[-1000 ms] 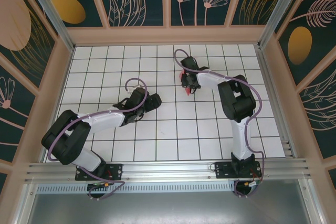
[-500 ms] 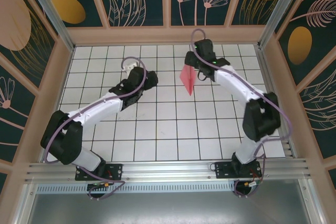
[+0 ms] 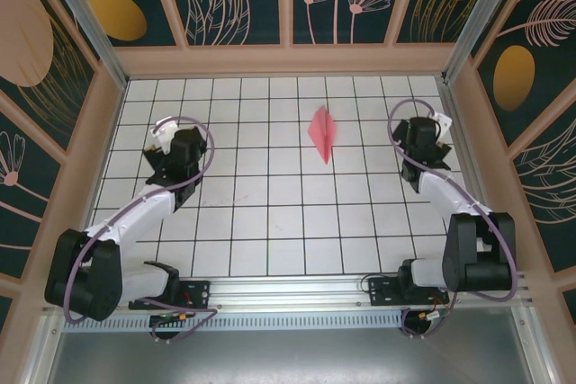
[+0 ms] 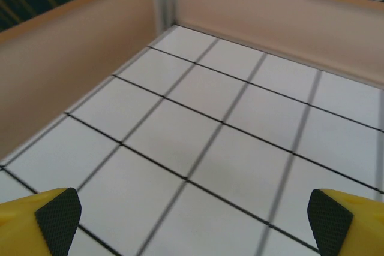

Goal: Fold a paper plane with a square sheet of paper (pick it up from the middle)

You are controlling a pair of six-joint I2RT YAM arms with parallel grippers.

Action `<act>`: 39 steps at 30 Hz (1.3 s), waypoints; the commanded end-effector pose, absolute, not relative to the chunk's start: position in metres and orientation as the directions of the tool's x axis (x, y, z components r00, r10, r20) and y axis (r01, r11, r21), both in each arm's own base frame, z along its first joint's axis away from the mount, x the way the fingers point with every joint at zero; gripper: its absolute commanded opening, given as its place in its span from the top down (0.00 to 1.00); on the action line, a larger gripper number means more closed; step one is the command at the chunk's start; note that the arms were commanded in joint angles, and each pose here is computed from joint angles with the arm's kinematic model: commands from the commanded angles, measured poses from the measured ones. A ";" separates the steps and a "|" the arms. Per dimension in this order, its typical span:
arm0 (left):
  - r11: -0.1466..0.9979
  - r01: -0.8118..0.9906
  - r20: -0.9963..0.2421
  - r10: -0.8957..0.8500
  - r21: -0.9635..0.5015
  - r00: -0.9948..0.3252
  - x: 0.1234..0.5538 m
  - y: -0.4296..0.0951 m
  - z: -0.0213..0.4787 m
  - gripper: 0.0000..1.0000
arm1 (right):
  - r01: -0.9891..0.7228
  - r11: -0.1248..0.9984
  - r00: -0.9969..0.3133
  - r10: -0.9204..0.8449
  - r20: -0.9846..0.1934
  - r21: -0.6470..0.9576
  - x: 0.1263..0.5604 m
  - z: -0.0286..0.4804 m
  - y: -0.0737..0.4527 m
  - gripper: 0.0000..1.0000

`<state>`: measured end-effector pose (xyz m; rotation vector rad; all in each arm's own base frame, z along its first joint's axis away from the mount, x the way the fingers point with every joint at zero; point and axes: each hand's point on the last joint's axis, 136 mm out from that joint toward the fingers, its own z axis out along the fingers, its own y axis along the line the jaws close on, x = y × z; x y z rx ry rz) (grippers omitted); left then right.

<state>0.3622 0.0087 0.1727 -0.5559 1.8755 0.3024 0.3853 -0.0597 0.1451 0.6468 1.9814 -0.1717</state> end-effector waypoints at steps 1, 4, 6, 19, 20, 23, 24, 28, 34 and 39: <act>0.818 -0.572 -0.962 -0.202 -0.062 -0.184 0.353 0.038 0.185 0.02 | 0.514 0.839 -0.206 0.324 -0.923 0.180 0.383 0.163 -0.077 0.01; 0.819 -0.571 -0.966 -0.186 -0.050 -0.182 0.350 0.053 0.172 0.02 | 0.514 0.846 -0.221 0.288 -0.932 0.140 0.377 0.142 -0.082 0.01; 0.839 -0.542 -0.972 -0.153 -0.034 -0.176 0.350 0.054 0.165 0.02 | 0.482 0.869 -0.249 0.262 -0.932 0.115 0.379 0.132 -0.078 0.01; 0.969 -0.239 -0.997 -0.075 -0.066 -0.030 0.358 0.030 0.161 0.01 | 0.164 0.979 -0.166 0.152 -0.974 0.124 0.383 0.128 -0.029 0.01; 0.972 -0.222 -0.997 -0.079 -0.073 -0.018 0.358 0.028 0.161 0.01 | 0.145 0.982 -0.150 0.144 -0.978 0.123 0.381 0.129 -0.026 0.01; 0.979 -0.194 -0.997 -0.073 -0.067 -0.024 0.362 0.025 0.155 0.02 | 0.107 0.988 -0.146 0.130 -0.981 0.115 0.380 0.125 -0.020 0.01; 0.980 -0.186 -0.997 -0.071 -0.064 -0.027 0.363 0.023 0.153 0.01 | 0.094 0.990 -0.151 0.123 -0.981 0.109 0.380 0.124 -0.017 0.01; 0.981 -0.186 -0.996 -0.070 -0.059 -0.051 0.369 0.023 0.141 0.01 | 0.060 0.993 -0.146 0.109 -0.983 0.101 0.377 0.121 -0.011 0.01; 0.973 -0.221 -0.995 -0.086 -0.072 -0.054 0.372 0.030 0.139 0.01 | 0.061 0.992 -0.139 0.115 -0.984 0.107 0.377 0.121 -0.013 0.01; 0.972 -0.224 -0.995 -0.084 -0.071 -0.052 0.370 0.031 0.139 0.01 | 0.061 0.992 -0.140 0.114 -0.984 0.106 0.377 0.121 -0.013 0.01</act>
